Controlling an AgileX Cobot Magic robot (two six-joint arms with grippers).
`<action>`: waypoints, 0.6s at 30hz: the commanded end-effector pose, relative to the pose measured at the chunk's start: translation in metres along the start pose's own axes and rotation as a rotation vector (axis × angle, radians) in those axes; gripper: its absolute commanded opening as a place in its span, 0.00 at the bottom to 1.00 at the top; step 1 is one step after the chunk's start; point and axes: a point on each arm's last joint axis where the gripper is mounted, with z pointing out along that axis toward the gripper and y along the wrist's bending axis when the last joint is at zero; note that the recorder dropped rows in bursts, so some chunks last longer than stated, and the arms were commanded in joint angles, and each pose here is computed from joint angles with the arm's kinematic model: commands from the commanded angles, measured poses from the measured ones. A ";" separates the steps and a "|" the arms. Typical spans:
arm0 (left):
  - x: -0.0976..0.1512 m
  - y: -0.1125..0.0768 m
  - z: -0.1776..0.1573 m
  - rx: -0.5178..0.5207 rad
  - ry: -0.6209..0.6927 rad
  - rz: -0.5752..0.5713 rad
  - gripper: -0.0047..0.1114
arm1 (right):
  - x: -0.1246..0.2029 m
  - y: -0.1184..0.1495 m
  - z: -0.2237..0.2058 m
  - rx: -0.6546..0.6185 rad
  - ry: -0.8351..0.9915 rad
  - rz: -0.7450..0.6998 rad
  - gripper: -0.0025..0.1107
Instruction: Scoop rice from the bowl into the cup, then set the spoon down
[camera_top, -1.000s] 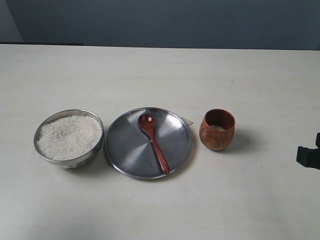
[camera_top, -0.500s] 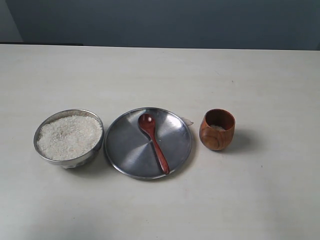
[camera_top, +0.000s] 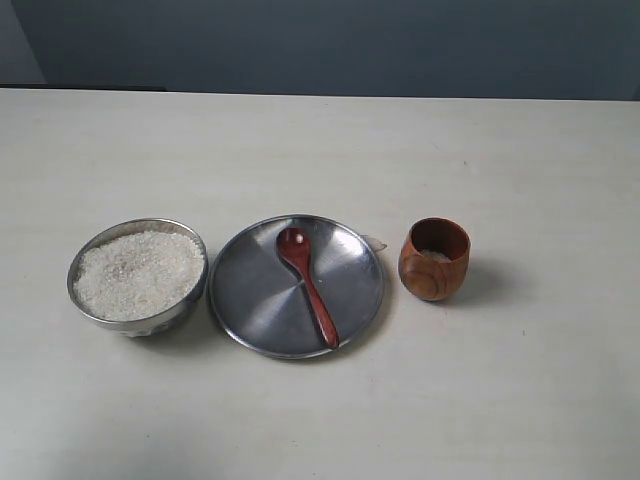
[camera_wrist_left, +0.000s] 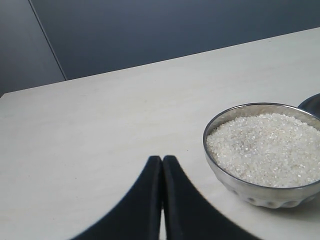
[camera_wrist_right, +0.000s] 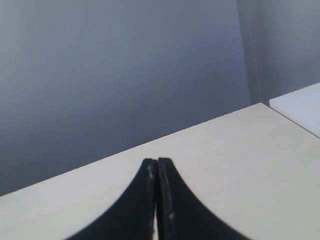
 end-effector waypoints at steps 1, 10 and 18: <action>0.001 0.000 0.000 0.003 -0.006 -0.001 0.04 | 0.003 -0.006 -0.006 0.061 -0.005 0.031 0.02; 0.001 0.000 0.000 0.003 -0.006 -0.001 0.04 | 0.005 -0.004 -0.006 0.038 0.019 0.078 0.02; 0.001 0.000 0.000 0.003 -0.006 -0.001 0.04 | 0.009 0.010 -0.006 -0.118 0.073 0.109 0.02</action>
